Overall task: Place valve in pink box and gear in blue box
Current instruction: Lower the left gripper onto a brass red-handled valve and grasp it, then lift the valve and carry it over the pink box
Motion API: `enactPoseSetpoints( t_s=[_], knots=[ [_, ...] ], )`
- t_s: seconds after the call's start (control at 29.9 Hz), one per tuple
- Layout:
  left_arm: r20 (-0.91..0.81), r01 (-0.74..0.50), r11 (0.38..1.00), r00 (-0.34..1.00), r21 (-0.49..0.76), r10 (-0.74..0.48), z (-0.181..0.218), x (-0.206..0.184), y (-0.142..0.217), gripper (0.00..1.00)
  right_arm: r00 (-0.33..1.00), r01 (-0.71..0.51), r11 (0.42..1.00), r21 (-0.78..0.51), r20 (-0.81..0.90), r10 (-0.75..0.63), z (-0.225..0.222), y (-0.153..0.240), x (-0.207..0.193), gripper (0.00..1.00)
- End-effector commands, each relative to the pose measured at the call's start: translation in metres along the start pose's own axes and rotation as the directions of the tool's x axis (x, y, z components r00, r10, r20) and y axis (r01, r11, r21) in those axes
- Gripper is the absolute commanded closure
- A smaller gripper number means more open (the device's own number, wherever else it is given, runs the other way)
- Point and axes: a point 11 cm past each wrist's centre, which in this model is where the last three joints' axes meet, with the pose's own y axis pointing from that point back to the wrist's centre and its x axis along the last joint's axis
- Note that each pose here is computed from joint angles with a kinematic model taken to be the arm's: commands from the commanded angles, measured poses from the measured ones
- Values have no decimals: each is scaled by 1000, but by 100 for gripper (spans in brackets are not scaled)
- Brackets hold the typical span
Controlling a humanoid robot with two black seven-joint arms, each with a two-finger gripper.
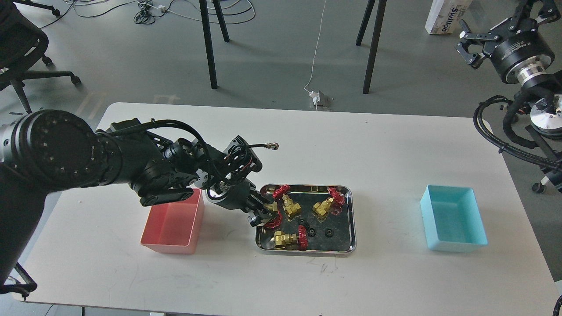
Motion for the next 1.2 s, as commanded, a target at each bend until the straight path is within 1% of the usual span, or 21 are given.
enactPoseSetpoints(
  t_s=[0.0, 0.17, 0.2, 0.33, 0.47, 0.6, 0.7, 0.77, 0.9, 0.97, 1.0, 1.07, 1.1, 1.17],
  knots=[
    [5, -5, 1000, 1000, 1, 5, 0, 1, 1, 78, 1000, -4, 1000, -2, 0, 4, 1, 1, 2, 1],
    [6, -7, 1000, 1000, 2, 7, -1, 2, 2, 89, 1000, -7, 1000, -2, 1, 7, 2, 2, 3, 1],
    [7, -8, 1000, 1000, 3, 8, -1, 3, 3, 90, 1000, -8, 1000, -3, 1, 8, 2, 2, 4, 1],
    [7, -24, 1000, 1000, 9, 24, -4, 9, 10, 91, 1000, -9, 1000, -3, 1, 9, 2, 2, 4, 1],
    [2, -41, 999, 999, 32, 41, -13, 15, 28, 91, 1000, -10, 1000, -3, 2, 10, 2, 2, 4, 1],
    [1, -59, 998, 998, -4, 59, -1, 29, 49, 91, 1000, -7, 1000, 2, 4, 7, 1, 1, 3, 1],
    [2, -55, 998, 998, -18, 55, 4, 29, 61, 91, 1000, -9, 1000, 11, 5, 9, -4, -1, -1, 1],
    [5, -65, 998, 998, -15, 65, 4, 32, 77, 91, 1000, -10, 1000, 21, 5, 10, -9, -7, -9, 1],
    [-24, -111, 994, 993, 14, 111, -4, 35, 117, 90, 999, -36, 997, 73, -23, 38, -39, -33, -43, 1],
    [-24, -135, 990, 990, 35, 136, -8, 35, 140, 90, 997, -57, 997, 45, -54, 60, -36, -44, -62, 1],
    [-28, -143, 989, 989, 39, 144, -8, 32, 149, 90, 994, -67, 998, 21, -88, 68, -29, -49, -71, 1],
    [-38, -164, 984, 985, 64, 167, -14, 21, 172, 90, 975, -86, 996, 9, -206, 86, -29, -59, -91, 1],
    [-47, -170, 983, 984, 76, 174, -17, 12, 180, 90, 963, -99, 995, 7, -252, 98, -29, -62, -95, 1],
    [-55, -170, 979, 983, 114, 177, -28, -7, 196, 90, 953, -100, 995, -8, -288, 94, -23, -65, -101, 1]
  ],
)
